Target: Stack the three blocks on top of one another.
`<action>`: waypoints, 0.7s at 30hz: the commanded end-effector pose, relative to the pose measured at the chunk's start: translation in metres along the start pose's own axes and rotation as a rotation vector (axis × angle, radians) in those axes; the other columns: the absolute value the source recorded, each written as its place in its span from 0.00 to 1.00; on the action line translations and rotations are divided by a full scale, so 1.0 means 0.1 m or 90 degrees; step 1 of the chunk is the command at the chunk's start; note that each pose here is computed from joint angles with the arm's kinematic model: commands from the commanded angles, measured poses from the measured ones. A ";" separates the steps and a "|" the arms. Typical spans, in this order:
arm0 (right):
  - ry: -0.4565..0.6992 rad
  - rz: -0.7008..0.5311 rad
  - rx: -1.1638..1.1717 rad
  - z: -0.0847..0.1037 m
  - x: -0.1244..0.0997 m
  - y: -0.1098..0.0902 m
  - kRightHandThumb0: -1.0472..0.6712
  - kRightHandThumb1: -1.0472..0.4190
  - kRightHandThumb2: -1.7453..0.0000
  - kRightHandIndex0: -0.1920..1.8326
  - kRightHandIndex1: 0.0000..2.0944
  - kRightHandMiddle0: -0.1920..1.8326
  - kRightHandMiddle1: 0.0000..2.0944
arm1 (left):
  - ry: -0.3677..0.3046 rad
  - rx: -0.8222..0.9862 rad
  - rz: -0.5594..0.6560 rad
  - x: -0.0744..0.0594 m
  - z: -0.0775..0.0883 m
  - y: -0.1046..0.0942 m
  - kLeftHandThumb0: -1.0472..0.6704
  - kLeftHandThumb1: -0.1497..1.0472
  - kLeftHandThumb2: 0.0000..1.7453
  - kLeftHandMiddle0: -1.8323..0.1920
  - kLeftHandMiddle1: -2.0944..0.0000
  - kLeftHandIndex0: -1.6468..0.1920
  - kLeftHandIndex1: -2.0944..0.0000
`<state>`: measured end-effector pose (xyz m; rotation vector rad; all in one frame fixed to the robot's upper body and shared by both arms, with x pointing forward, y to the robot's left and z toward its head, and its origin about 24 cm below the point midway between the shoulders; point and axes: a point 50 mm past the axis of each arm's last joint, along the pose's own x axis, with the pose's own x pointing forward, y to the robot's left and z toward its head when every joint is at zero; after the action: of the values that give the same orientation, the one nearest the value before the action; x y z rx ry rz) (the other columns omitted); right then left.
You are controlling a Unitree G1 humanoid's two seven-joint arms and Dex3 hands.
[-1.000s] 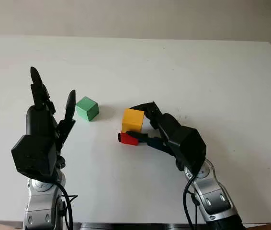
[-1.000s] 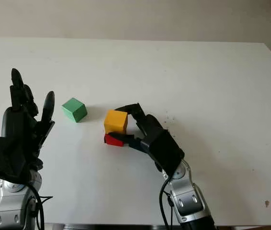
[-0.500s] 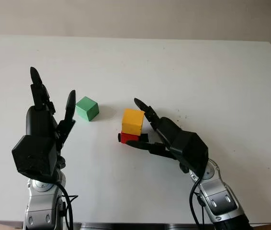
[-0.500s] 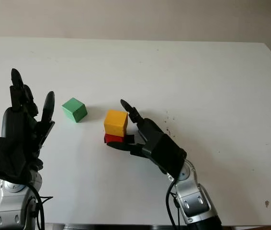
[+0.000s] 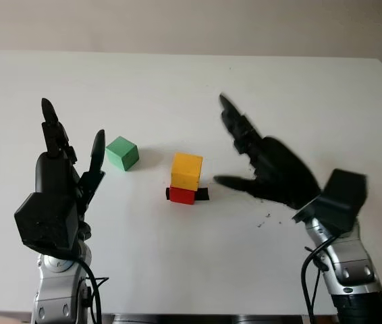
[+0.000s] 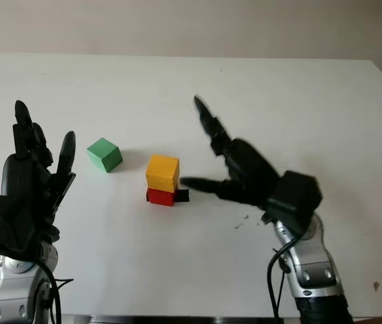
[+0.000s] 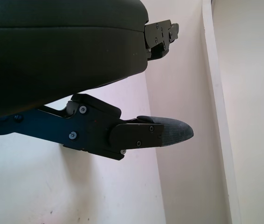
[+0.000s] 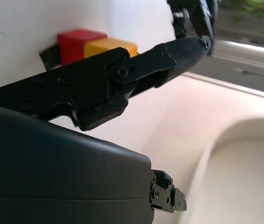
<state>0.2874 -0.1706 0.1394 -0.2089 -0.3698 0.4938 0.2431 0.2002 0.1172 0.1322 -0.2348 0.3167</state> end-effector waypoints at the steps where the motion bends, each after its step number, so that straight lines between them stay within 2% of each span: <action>1: -0.013 -0.022 -0.002 0.00 0.02 -0.06 0.07 0.00 0.84 0.00 0.00 0.00 0.00 | -0.010 0.012 0.002 0.00 0.04 0.04 0.27 1.00 0.22 0.99 0.97 0.99 0.98; 3: -0.002 -0.044 -0.011 -0.02 0.03 -0.10 0.07 0.00 0.73 0.00 0.00 0.00 0.00 | -0.010 0.013 -0.003 0.01 0.05 0.05 0.28 1.00 0.22 0.99 0.97 0.99 0.98; 5: 0.017 -0.061 0.001 -0.06 0.03 -0.13 0.08 0.00 0.70 0.00 0.00 0.00 0.00 | -0.014 0.025 -0.006 0.02 0.05 0.07 0.28 1.00 0.22 0.99 0.97 1.00 0.98; 11: 0.050 -0.123 0.076 -0.21 0.11 -0.09 0.13 0.00 0.67 0.00 0.00 0.00 0.00 | -0.027 0.088 -0.022 0.08 0.09 0.16 0.28 1.00 0.23 0.98 0.97 0.98 0.98; 15: 0.087 -0.134 0.086 -0.31 0.16 -0.02 0.14 0.00 0.65 0.00 0.00 0.00 0.00 | -0.039 0.134 -0.030 0.14 0.15 0.23 0.24 1.00 0.22 0.96 0.97 0.96 0.97; 21: 0.126 -0.159 0.106 -0.39 0.23 0.17 0.16 0.00 0.64 0.00 0.00 0.00 0.00 | -0.088 0.210 -0.088 0.32 0.36 0.40 0.25 1.00 0.19 0.93 0.96 0.93 0.96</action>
<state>0.3129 -0.1522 0.1027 -0.0487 -0.1490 0.2532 0.2508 0.2382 0.1531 0.4673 -0.2726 0.2145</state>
